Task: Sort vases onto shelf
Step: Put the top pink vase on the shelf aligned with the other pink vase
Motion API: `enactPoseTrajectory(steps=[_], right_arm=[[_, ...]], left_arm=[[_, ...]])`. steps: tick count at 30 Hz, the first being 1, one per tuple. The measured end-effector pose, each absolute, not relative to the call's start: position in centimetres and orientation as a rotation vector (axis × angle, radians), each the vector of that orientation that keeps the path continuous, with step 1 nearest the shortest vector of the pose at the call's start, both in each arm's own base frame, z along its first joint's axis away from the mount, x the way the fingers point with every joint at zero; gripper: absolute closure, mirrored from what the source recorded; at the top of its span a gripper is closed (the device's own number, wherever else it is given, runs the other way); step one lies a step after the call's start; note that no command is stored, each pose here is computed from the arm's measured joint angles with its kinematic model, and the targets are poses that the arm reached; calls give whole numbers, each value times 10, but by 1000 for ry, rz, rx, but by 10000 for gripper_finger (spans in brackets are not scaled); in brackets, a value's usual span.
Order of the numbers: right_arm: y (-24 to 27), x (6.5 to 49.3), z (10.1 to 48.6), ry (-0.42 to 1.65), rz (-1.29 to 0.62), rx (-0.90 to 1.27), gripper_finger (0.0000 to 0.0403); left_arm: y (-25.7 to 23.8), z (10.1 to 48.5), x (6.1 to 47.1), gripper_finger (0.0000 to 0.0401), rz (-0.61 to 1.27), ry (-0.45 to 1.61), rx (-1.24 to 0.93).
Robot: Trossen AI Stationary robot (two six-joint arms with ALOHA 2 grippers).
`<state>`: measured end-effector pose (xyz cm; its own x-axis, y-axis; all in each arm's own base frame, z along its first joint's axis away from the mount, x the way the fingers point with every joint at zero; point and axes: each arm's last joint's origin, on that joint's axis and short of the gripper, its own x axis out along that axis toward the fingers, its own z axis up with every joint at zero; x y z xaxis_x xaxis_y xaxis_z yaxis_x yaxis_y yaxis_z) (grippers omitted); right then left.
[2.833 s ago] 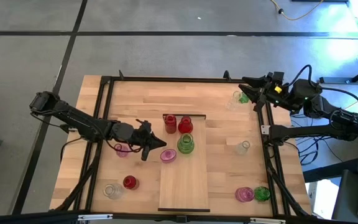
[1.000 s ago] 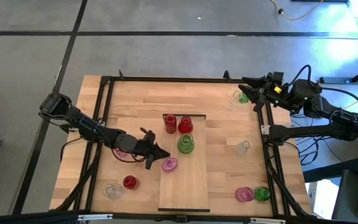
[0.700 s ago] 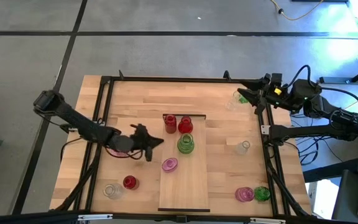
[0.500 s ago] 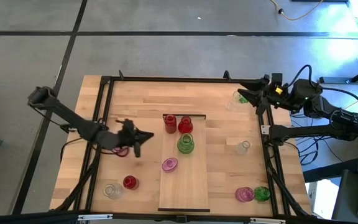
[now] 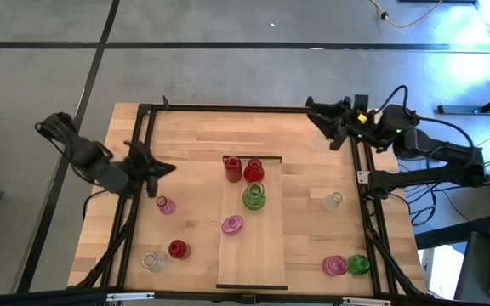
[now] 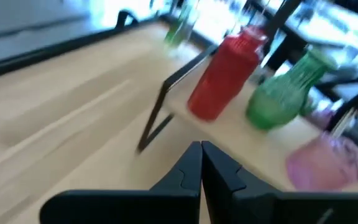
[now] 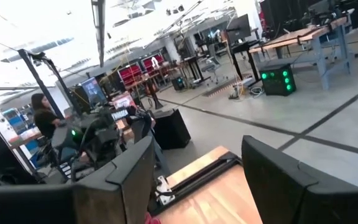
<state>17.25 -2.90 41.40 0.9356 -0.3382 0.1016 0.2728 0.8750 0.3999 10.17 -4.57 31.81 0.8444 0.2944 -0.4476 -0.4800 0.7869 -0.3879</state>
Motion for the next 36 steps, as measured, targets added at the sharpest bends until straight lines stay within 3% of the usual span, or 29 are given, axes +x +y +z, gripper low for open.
enactPoseTrajectory(steps=[6, 13, 21, 27, 36], right_arm=[[-32, 195, 408, -162, -317, 388, 180], [-34, 219, 399, -144, -267, 415, 180], [-33, 231, 402, -210, -175, 416, 180], [-32, 229, 409, -281, -151, 412, 180], [-32, 228, 412, -303, -130, 409, 180]], left_arm=[[-34, 357, 89, 401, 464, 727, -523], [-34, 333, 91, 401, 471, 1151, -529], [-35, 305, 106, 344, 488, 1211, -517], [-32, 274, 109, 292, 540, 1338, -644], [-35, 248, 124, 283, 443, 1318, -760]])
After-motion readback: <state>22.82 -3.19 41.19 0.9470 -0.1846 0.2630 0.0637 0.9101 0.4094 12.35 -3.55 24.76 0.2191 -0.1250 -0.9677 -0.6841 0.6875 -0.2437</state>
